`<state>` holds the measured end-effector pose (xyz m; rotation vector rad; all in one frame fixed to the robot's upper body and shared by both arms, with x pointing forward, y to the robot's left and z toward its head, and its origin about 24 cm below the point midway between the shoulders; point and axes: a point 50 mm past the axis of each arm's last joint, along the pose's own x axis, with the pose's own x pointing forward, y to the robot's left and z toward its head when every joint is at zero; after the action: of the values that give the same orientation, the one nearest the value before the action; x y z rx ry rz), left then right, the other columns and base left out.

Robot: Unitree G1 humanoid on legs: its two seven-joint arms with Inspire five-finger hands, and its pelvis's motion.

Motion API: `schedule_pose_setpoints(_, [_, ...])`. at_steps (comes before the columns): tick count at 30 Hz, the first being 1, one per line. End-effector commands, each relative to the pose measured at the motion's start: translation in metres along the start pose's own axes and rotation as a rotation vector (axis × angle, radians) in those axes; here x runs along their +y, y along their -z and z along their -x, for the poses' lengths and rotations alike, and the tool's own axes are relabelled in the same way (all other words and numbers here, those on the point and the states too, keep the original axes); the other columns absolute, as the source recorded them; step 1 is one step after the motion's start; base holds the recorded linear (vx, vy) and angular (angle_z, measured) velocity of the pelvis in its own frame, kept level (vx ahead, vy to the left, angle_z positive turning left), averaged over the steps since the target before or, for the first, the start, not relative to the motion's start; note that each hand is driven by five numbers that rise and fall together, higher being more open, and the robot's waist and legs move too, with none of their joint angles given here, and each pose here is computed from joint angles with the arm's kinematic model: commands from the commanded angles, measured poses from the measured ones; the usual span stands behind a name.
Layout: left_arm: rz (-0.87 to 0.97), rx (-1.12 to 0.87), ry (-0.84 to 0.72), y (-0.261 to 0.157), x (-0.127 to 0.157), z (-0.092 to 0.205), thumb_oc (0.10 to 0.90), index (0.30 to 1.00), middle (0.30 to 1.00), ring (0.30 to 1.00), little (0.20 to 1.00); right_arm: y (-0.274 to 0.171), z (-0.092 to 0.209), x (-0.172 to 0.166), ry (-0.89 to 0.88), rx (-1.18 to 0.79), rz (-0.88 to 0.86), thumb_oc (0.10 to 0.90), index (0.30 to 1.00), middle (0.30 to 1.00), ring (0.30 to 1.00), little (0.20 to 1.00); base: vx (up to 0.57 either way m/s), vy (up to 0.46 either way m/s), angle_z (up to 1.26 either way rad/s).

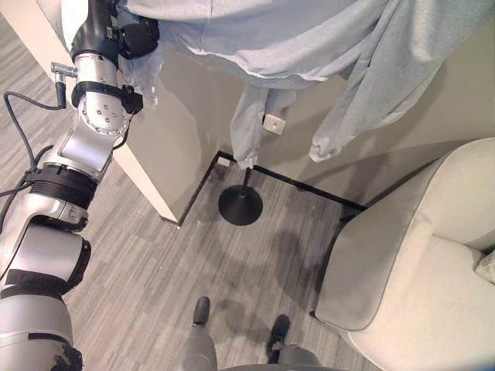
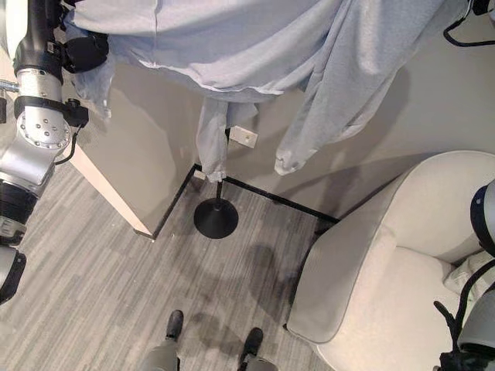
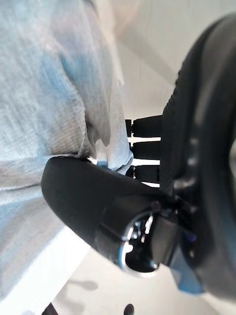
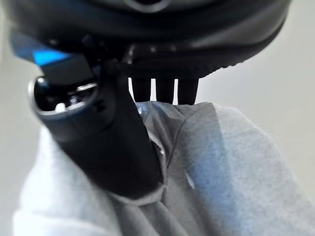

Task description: Hang the clothes on the sofa on the clothes rack.

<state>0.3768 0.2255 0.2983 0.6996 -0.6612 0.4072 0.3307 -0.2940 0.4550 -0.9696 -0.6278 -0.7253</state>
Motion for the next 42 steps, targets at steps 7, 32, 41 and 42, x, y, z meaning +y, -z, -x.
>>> schedule_pose_setpoints(7, [0.062, -0.222, -0.310, -0.052, 0.078, -0.030, 0.400, 0.300, 0.300, 0.300, 0.300, -0.027, -0.009, -0.121, 0.418, -0.110, -0.074, 0.400, 0.300, 0.300, 0.300, 0.300, 0.17, -0.178, -0.09])
schedule_pose_setpoints(32, [0.023, -0.192, -0.352, -0.033, 0.096, -0.009, 0.400, 0.300, 0.300, 0.300, 0.300, -0.037, 0.007, -0.092, 0.250, -0.275, -0.003, 0.400, 0.300, 0.300, 0.300, 0.300, 0.16, -0.149, 0.10])
schedule_pose_setpoints(41, [-0.016, -0.240, -0.305, -0.025, 0.107, 0.022, 0.400, 0.300, 0.300, 0.300, 0.300, -0.025, 0.030, -0.086, 0.206, -0.333, 0.005, 0.400, 0.300, 0.300, 0.300, 0.300, 0.10, 0.080, -0.01])
schedule_pose_setpoints(42, [-0.029, -0.239, -0.300, -0.025, 0.108, 0.023, 0.400, 0.300, 0.300, 0.300, 0.300, -0.020, 0.031, -0.084, 0.201, -0.320, 0.012, 0.400, 0.300, 0.300, 0.300, 0.300, 0.03, 0.020, -0.04])
